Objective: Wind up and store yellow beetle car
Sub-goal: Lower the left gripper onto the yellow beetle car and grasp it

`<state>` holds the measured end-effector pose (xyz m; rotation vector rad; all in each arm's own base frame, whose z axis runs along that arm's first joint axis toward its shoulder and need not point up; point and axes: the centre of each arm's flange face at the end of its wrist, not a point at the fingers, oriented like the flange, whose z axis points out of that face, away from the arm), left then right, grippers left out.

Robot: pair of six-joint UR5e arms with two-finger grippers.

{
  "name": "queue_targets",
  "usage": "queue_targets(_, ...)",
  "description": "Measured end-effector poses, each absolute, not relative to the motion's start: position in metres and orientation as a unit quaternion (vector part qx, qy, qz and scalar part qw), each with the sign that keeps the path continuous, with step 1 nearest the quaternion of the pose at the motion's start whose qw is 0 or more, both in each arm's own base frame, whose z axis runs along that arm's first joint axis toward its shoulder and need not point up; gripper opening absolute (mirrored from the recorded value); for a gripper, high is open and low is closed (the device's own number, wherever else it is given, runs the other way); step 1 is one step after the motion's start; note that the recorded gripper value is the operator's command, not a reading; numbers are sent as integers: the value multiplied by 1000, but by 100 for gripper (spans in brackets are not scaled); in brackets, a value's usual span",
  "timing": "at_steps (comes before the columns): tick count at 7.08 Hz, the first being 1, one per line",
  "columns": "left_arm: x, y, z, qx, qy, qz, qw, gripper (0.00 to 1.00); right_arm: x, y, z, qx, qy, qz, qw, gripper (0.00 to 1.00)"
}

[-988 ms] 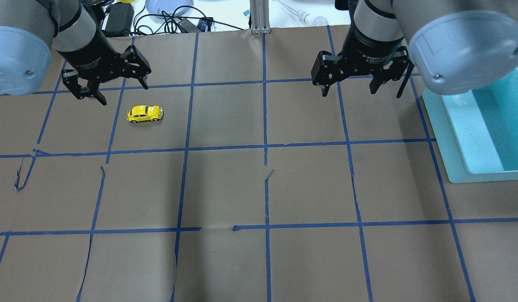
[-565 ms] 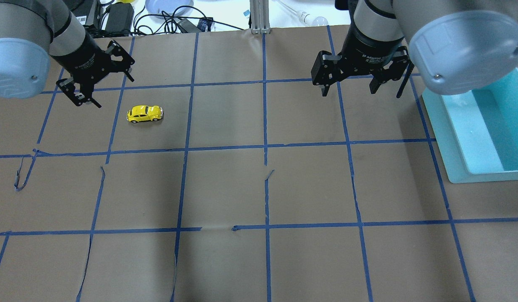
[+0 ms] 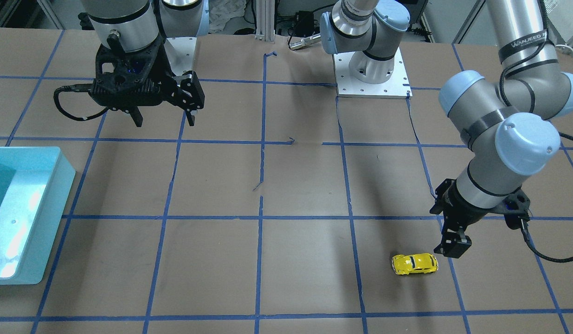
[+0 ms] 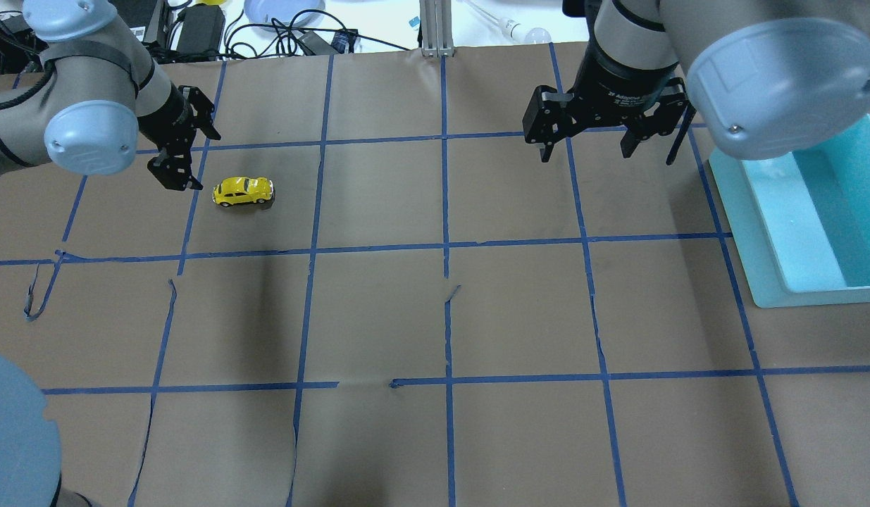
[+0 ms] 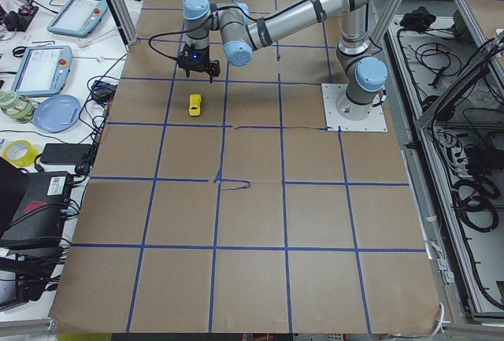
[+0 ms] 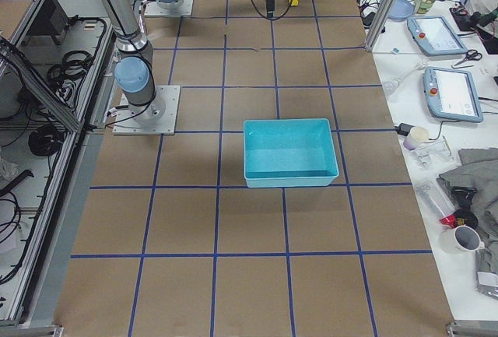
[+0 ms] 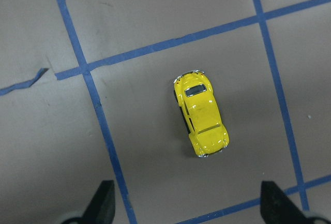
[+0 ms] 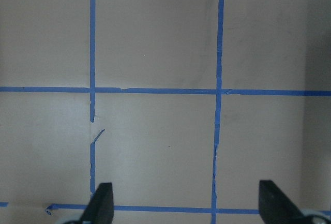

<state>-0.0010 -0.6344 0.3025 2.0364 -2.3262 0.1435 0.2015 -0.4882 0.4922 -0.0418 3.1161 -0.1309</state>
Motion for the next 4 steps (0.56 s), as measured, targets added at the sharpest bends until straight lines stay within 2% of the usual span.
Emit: queue_targets(4,5,-660,224,693,-721,15,3,100,201,-488,492,-12,999,-42,13,100)
